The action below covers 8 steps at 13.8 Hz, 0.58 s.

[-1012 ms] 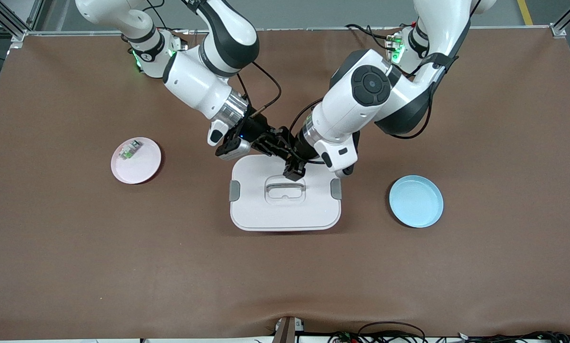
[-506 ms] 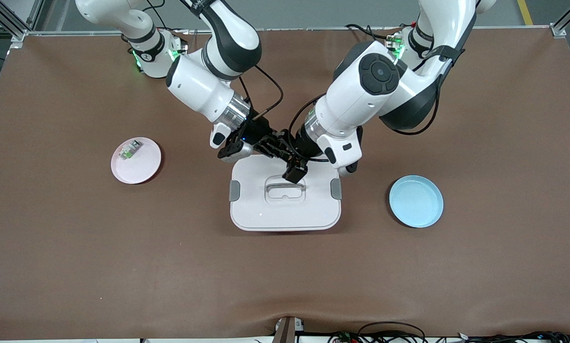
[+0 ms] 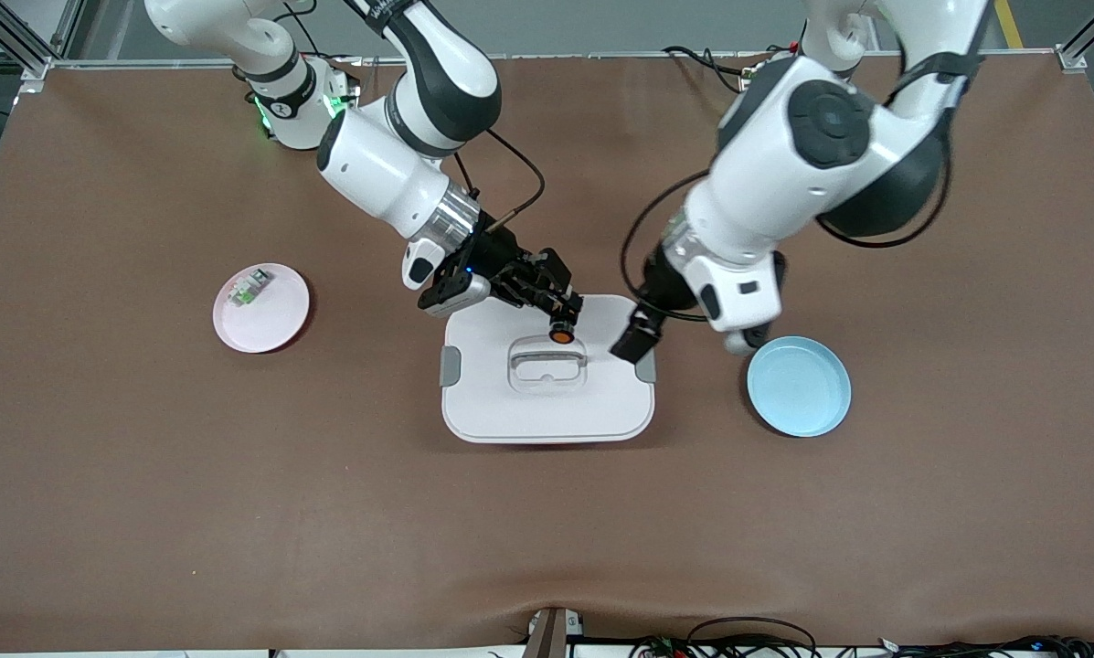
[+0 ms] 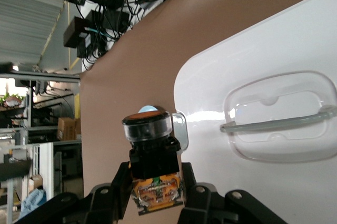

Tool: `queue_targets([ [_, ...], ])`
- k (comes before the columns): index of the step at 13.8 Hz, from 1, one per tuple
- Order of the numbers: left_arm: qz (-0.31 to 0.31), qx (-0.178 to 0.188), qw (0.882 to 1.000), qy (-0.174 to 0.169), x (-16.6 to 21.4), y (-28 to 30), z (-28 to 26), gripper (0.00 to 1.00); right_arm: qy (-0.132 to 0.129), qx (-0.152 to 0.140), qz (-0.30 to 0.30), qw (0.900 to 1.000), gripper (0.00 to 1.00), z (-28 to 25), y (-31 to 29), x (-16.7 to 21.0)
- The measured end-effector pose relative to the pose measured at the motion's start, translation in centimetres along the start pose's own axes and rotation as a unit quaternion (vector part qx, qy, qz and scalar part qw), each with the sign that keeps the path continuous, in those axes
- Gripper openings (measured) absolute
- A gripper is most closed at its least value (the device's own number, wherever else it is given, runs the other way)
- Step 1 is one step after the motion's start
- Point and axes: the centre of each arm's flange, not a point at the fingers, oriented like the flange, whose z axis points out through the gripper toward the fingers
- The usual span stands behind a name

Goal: Transfer orange switch to right arm and place
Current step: 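Open the left gripper and withdraw it while the right gripper holds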

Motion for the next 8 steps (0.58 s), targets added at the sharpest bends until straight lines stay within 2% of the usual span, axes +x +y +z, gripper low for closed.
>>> queue_targets([
  [4, 0.083, 0.019, 0.996, 0.015, 7.0, -1.1, -3.3, 1.0, -0.037, -0.024, -0.02, 0.999, 0.43, -0.7, 1.6, 2.2],
  [8, 0.171, 0.065, 0.982, 0.048, 12.2, -3.1, -5.8, 1.0, -0.078, -0.051, -0.048, 0.994, 0.43, -2.4, 2.6, 4.1],
])
